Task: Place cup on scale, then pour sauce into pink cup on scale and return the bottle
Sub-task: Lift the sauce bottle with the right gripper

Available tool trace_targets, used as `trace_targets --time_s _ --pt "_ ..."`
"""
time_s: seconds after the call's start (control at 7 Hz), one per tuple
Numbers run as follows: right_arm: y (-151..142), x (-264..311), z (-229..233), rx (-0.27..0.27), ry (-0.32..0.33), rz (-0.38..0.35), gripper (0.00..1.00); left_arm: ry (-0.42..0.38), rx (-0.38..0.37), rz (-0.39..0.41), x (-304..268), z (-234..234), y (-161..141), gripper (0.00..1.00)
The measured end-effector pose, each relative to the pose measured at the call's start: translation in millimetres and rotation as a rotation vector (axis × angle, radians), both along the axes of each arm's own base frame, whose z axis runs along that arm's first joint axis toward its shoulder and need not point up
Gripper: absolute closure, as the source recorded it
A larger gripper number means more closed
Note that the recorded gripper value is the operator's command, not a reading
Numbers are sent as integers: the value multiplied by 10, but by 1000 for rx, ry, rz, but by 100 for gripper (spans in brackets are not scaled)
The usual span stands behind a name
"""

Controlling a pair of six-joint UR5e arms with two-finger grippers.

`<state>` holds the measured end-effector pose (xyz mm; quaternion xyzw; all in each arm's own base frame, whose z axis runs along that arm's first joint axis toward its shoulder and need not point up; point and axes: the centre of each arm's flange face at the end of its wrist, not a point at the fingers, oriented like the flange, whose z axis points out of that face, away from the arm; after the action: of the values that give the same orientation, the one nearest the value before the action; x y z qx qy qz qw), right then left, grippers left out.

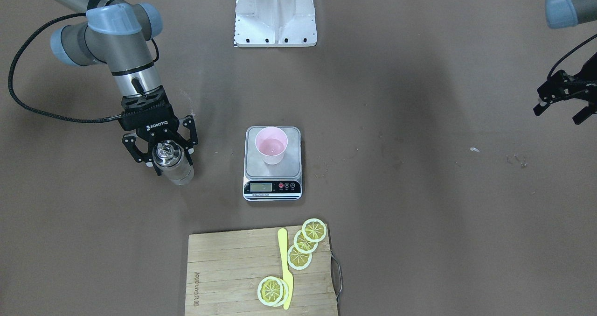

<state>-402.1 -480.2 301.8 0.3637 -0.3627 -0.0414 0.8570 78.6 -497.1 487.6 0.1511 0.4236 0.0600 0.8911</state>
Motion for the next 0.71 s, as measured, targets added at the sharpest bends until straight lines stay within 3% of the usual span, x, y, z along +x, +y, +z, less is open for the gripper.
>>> trace_targets --time_s 0.71 --pt "234 84 -772 -49 380 -57 100 0 1 1 -1 -1 1 3"
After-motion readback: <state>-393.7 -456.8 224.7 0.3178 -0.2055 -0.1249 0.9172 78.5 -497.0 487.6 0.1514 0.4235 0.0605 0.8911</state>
